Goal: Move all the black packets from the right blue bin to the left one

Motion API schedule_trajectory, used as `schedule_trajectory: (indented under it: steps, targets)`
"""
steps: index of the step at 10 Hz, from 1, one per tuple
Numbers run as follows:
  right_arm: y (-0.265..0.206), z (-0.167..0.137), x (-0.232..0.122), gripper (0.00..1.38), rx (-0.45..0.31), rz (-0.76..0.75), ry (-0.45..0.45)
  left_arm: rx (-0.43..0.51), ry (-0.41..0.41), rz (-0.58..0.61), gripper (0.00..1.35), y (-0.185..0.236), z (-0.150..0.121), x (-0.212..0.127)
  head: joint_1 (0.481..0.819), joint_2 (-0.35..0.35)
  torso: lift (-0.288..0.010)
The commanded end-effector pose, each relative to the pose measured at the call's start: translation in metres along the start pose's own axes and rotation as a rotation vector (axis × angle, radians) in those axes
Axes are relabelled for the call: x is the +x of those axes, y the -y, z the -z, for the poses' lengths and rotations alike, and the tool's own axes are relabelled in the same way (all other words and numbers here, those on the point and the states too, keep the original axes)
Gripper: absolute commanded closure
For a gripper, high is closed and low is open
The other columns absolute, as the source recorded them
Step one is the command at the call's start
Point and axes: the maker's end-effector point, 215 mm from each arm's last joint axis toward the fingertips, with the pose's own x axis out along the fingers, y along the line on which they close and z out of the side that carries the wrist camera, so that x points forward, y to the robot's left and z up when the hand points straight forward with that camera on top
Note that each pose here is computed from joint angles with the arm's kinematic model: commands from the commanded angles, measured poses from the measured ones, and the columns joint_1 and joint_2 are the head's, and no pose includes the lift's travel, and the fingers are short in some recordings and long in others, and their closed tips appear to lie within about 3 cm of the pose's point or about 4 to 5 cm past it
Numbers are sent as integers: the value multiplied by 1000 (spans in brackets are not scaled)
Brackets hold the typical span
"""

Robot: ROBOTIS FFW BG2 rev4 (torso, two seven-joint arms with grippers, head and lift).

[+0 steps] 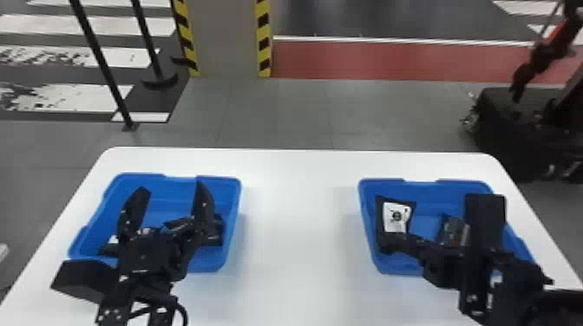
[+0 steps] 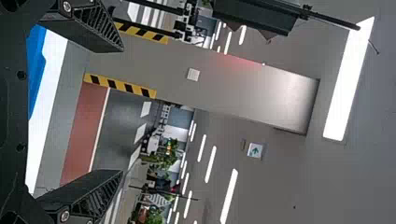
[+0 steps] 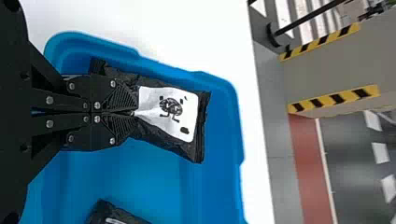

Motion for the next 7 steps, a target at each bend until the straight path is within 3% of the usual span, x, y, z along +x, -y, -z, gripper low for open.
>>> schedule_trajectory:
  steps: [1,4,5,7]
  targets:
    - [-18,-29,-29,1207,-25,-21,98,0,5,-6,96,-2,-2,0,695,13,-110]
    - [-37,-84,-65,1207,-113,-92,289,-10,-1,-11,93,-3,1,-2,695,26,-110]
    - [-41,-108,-53,1207,-145,-180,360,-9,-1,-12,91,-4,1,-2,695,37,-110]
    - [-42,-136,-8,1207,-217,-387,381,-17,-13,-3,91,2,4,2,695,56,-110]
